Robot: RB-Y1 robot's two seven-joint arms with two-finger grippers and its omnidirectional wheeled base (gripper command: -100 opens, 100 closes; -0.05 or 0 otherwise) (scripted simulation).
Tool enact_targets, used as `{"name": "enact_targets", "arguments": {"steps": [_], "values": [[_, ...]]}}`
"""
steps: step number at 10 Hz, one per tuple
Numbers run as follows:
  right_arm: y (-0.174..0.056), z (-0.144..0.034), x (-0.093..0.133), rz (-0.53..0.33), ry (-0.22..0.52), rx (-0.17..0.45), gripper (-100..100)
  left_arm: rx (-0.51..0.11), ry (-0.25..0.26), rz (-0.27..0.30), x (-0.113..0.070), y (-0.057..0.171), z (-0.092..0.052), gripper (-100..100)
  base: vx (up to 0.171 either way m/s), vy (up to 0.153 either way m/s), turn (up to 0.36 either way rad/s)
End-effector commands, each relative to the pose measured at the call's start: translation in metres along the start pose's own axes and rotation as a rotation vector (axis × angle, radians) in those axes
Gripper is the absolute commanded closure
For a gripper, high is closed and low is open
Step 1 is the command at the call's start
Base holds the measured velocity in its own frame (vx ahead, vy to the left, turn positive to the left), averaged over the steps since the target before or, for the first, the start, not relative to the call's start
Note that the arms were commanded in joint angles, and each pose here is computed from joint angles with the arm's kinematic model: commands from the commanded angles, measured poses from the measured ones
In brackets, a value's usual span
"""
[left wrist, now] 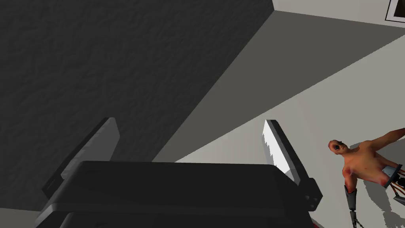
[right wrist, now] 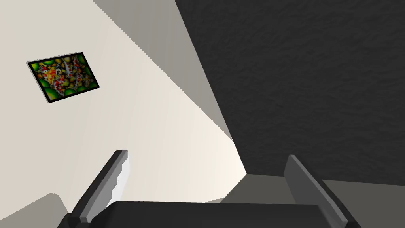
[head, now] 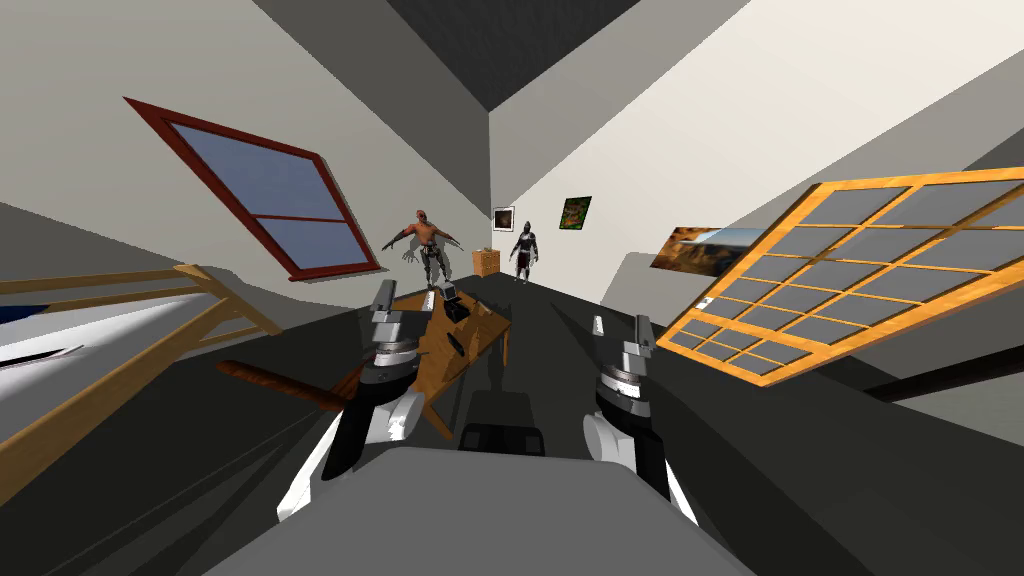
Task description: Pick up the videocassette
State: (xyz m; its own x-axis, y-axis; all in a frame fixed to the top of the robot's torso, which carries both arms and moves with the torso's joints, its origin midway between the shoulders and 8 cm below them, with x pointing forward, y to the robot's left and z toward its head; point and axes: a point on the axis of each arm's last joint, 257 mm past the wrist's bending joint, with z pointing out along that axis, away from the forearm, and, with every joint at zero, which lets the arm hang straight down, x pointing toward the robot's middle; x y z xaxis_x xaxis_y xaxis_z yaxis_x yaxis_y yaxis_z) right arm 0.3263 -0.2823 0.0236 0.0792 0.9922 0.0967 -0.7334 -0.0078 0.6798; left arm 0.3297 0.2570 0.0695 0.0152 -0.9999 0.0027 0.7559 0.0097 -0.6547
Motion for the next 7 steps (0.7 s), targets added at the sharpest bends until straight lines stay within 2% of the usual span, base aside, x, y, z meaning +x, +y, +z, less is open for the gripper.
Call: {"name": "enact_targets", "arguments": {"steps": [1,3,5,6,7], "values": [[0.0,0.0,0.0,0.0,0.0,0.0,0,-0.052,0.026,0.015,0.002,0.015,0.0,-100,-0.011,0.012,-0.092],[0.0,0.0,0.0,0.0,0.0,0.0,0,-0.084,0.036,0.022,0.002,0.025,-0.001,-100,-0.021,0.027,-0.058],[0.0,0.0,0.0,0.0,0.0,0.0,0,-0.158,0.056,0.04,0.002,0.048,-0.003,-100,-0.011,0.022,-0.081],[0.0,0.0,0.0,0.0,0.0,0.0,0,-0.166,0.055,0.04,0.001,0.05,-0.003,-100,-0.01,0.02,-0.032],[0.0,0.0,0.0,0.0,0.0,0.0,0,-0.205,0.065,0.05,0.001,0.062,-0.005,-100,-0.01,0.011,-0.057]]}}
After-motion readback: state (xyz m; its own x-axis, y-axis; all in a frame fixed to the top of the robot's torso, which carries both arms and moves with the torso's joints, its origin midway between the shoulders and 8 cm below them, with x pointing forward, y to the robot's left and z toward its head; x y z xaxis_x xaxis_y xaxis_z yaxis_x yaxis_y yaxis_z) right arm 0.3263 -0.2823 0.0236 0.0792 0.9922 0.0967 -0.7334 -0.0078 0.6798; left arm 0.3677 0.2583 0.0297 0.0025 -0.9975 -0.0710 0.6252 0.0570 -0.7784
